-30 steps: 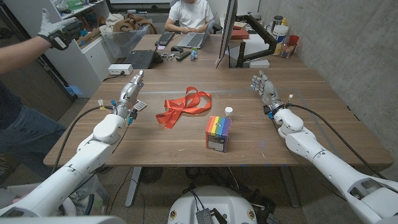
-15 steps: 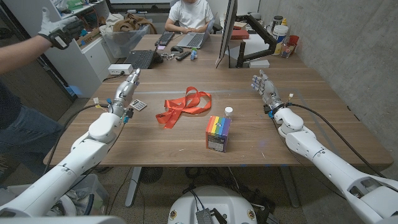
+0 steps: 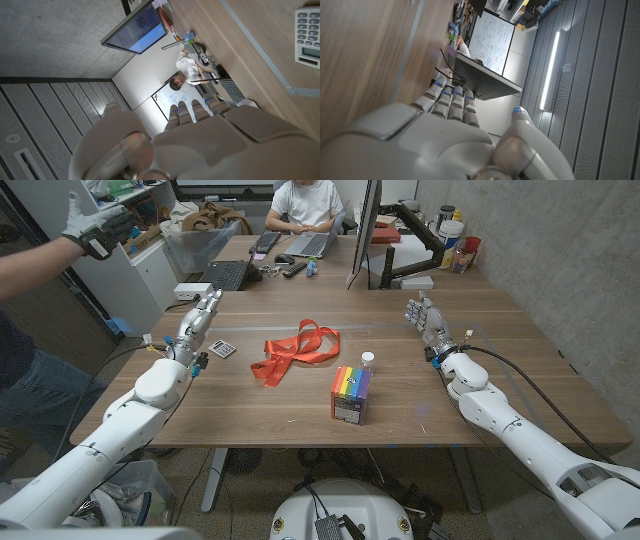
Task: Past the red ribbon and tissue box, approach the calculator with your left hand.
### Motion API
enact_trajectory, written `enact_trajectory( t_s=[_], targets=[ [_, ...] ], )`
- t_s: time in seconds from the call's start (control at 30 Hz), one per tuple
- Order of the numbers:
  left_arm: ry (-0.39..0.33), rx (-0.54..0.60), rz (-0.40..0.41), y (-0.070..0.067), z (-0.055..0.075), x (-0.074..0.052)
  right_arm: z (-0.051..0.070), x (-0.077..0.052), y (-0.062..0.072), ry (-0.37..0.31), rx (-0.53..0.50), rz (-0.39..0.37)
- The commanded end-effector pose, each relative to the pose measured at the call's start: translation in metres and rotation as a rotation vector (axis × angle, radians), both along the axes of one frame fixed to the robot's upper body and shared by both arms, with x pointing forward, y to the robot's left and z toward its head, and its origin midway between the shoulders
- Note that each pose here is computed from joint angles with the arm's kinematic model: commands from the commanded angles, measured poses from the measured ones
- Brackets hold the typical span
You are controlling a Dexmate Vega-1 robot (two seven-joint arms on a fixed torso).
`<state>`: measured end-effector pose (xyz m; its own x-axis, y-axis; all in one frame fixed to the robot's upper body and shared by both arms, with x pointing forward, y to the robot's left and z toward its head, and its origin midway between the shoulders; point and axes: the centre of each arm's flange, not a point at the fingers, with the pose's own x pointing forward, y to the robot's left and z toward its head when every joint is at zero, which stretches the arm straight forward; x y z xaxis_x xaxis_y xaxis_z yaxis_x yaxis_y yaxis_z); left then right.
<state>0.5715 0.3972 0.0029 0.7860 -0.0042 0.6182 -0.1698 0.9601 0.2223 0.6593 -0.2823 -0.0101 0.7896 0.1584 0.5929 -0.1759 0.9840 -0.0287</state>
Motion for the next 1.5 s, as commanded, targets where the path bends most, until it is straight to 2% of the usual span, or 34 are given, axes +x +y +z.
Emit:
enact_trajectory(
  t_s=[0.03, 0.43, 0.83, 1.5],
  targets=[
    [0.016, 0.053, 0.069, 0.009, 0.005, -0.007, 0.001, -0.001, -0.005, -0.008, 0.011, 0.000],
    [0.023, 0.104, 0.142, 0.018, 0.011, -0.016, 0.003, 0.000, -0.004, -0.011, 0.006, 0.002],
    [0.039, 0.166, 0.219, 0.021, 0.015, -0.018, 0.003, 0.002, 0.000, -0.018, 0.017, 0.013],
    [0.085, 0.245, 0.296, 0.027, 0.017, -0.018, 0.003, 0.001, -0.001, -0.014, -0.007, -0.007]
  ],
)
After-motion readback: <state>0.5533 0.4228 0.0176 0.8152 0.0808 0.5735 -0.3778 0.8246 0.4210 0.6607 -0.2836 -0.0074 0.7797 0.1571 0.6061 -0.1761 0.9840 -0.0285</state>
